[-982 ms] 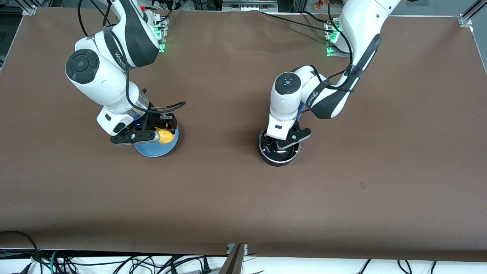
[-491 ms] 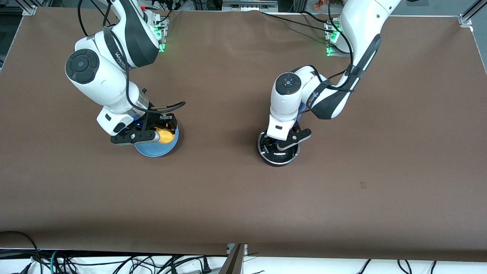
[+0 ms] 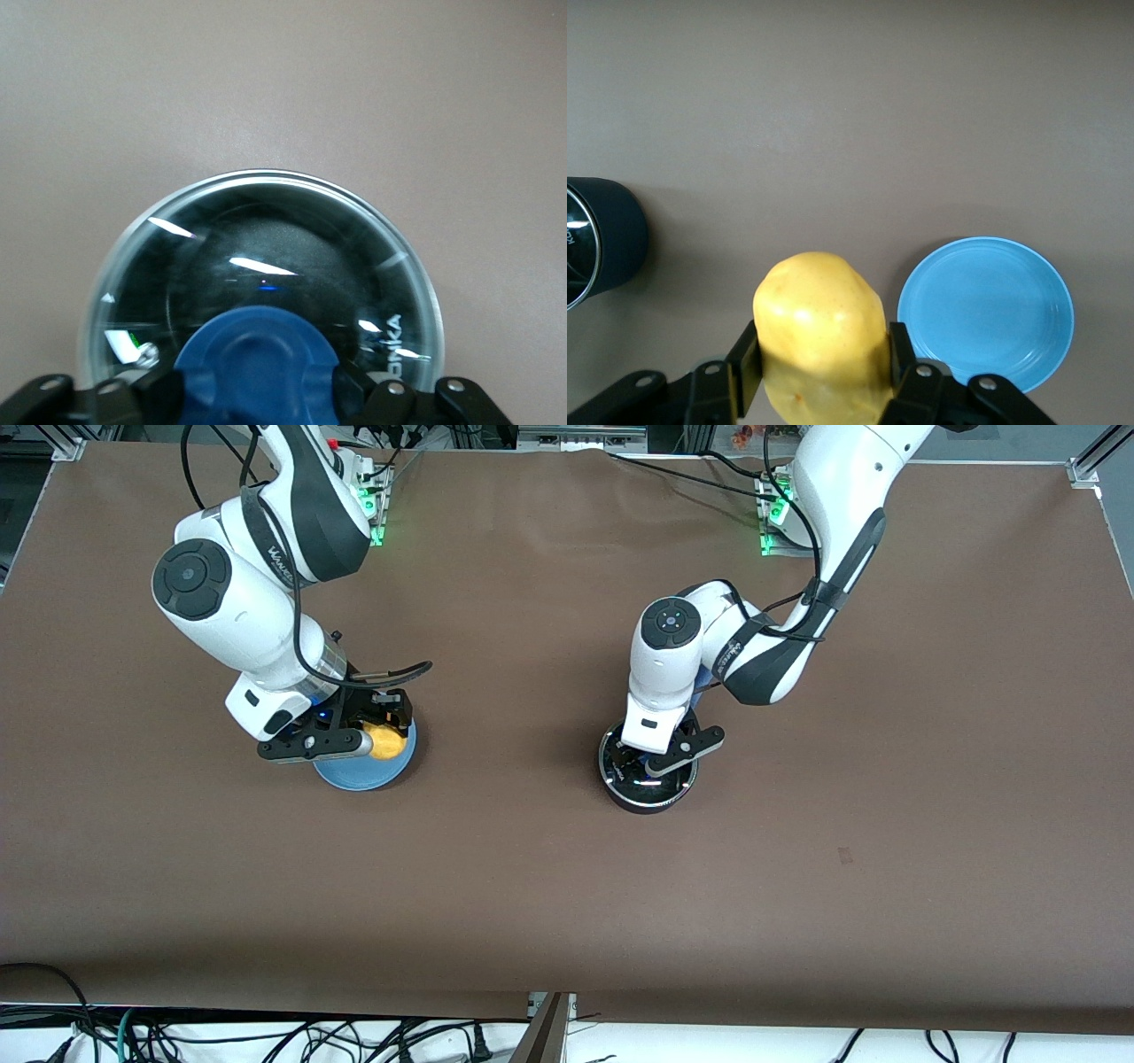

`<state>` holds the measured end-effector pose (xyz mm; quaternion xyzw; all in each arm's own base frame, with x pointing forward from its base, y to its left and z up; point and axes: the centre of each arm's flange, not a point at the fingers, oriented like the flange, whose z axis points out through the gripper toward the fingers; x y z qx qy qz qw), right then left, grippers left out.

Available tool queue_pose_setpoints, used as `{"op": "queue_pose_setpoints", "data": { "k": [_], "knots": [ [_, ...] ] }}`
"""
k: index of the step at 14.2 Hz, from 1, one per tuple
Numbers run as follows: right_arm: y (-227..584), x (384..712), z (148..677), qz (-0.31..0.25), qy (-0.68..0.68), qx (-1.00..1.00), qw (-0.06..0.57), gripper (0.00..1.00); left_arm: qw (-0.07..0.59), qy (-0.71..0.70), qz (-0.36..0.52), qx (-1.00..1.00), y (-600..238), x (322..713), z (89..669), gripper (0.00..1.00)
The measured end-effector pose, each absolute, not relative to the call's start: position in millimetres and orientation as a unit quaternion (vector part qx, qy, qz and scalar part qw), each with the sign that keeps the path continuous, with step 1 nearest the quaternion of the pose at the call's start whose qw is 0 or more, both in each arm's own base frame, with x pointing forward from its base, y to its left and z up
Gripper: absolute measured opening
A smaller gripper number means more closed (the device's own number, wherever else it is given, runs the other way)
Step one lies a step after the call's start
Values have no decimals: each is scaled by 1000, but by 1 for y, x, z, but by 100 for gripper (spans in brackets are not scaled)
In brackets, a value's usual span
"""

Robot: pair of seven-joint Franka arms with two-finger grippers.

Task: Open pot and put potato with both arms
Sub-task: 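Grasp the blue lid knob with the left gripper, then lift the lid with the left gripper while the right gripper carries the potato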

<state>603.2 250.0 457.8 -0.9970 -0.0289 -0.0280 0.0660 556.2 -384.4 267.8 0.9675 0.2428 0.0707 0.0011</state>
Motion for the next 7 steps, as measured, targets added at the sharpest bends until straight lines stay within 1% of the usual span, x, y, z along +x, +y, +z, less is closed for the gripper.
{"op": "queue_pose_setpoints", "data": {
  "k": [1,7],
  "knots": [
    [250,603,458,-28,-29,-997,66,60,1,243,71,967,-384,557,267,45],
    [258,607,453,-45,-32,-996,73,60,17,252,87,964,-384,573,288,45]
  ]
}}
